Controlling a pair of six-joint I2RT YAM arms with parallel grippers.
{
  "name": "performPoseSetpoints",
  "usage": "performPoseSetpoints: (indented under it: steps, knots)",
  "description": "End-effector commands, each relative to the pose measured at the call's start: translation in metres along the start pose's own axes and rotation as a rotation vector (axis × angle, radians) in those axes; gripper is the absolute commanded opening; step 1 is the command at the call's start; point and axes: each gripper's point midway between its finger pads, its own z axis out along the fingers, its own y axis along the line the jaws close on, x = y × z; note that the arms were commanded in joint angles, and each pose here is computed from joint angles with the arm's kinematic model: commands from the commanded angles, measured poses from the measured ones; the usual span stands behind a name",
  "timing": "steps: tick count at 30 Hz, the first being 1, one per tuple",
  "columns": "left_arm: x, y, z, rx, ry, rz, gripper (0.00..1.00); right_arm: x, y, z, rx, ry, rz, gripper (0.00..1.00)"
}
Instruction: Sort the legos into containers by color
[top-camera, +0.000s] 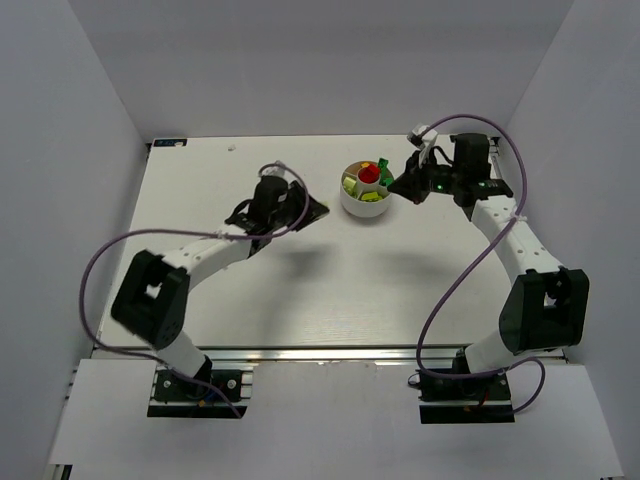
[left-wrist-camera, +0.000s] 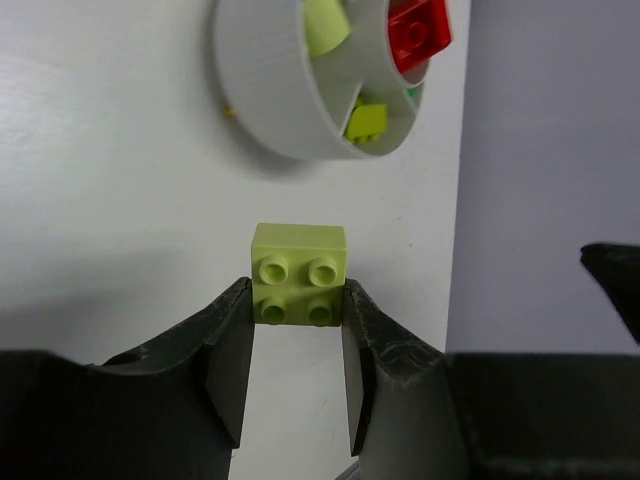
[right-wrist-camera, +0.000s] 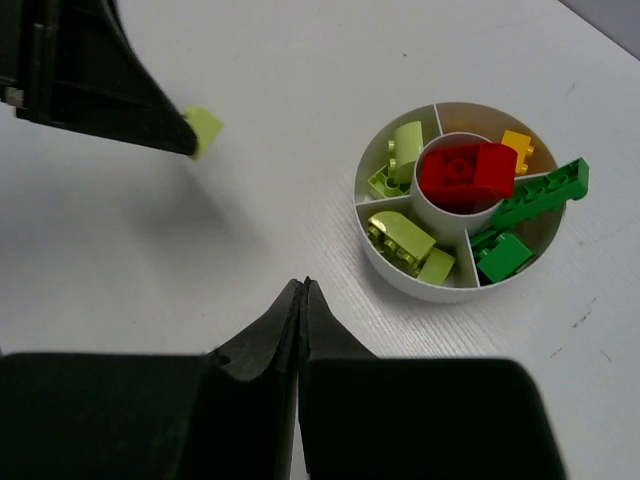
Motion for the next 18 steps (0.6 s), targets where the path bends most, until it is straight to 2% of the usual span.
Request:
performPoseSetpoints:
  steps: [1,2,9,18]
  knots:
    - [-0.019,-0.055,0.025,0.146,-0.039,0.018,0.08,-0.010,-0.003,-0.011,0.032,-0.037,0.002,0.00]
    - [-0.022,-0.060,0.042,0.135,-0.035,0.031,0.09,-0.007,-0.003,-0.012,0.032,-0.034,0.011,0.00]
    - [-0.038,-0.070,0.095,0.080,-0.063,0.054,0.14,0.002,-0.003,-0.019,0.030,-0.030,0.041,0.00]
    - [-0.033,-0.067,0.122,0.038,-0.036,0.078,0.25,0.010,-0.005,-0.017,0.012,-0.023,0.072,0.00]
